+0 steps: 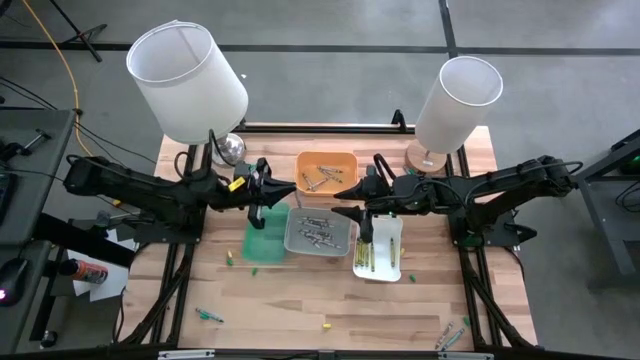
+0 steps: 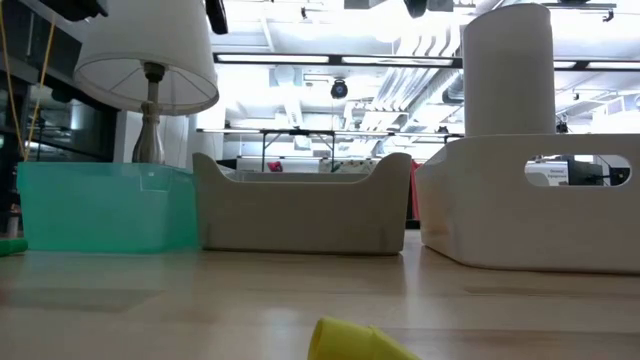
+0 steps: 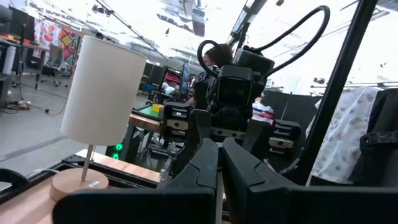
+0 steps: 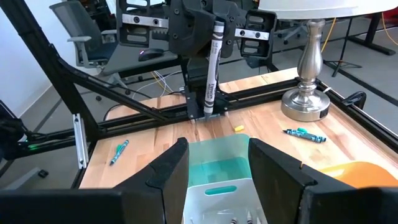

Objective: Sort crayons
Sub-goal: Put the gray crayon into the yellow bin

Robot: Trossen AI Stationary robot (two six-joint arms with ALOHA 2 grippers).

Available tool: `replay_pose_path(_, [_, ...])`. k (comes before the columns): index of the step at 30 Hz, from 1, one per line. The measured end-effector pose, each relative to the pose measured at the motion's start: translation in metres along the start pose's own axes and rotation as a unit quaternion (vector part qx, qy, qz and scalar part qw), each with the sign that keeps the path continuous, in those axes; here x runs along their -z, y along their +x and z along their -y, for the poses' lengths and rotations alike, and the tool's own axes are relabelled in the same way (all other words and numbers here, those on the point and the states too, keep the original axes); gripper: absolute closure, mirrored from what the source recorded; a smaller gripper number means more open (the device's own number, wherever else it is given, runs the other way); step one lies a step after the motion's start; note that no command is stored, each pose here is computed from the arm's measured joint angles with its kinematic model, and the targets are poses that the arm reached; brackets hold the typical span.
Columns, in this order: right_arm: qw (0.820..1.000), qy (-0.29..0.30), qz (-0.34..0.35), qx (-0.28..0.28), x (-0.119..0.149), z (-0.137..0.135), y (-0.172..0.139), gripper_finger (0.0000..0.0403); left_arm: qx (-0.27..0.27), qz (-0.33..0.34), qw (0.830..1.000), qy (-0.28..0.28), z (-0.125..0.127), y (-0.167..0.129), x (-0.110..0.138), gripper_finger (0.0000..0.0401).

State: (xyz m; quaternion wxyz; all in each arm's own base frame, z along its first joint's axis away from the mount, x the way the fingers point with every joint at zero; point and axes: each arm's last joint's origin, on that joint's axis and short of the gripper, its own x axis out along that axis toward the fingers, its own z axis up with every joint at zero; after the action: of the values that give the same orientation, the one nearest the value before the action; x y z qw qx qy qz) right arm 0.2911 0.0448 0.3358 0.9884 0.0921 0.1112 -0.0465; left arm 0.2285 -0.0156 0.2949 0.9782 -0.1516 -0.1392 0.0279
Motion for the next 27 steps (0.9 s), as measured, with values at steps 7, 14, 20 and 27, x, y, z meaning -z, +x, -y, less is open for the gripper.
replay_pose_path(7, [1.0,0.0,0.0,0.0,0.0,0.0,0.0,0.0242,-0.05,0.007,0.998,0.027,-0.007,0.002,0.001,0.0401])
replay_pose_path(14, [0.999,0.019,0.038,0.002,-0.007,-0.001,0.0,0.0242,-0.141,-0.107,0.981,0.085,-0.046,0.042,0.005,0.0401])
replay_pose_path(20, [0.997,0.029,0.073,0.005,-0.014,-0.002,-0.001,0.0242,-0.178,-0.257,0.938,0.149,-0.097,0.087,0.02,0.0401])
replay_pose_path(27, [0.995,0.058,0.075,0.006,-0.014,-0.002,-0.001,0.0242,-0.2,-0.415,0.866,0.197,-0.149,0.12,0.061,0.0401])
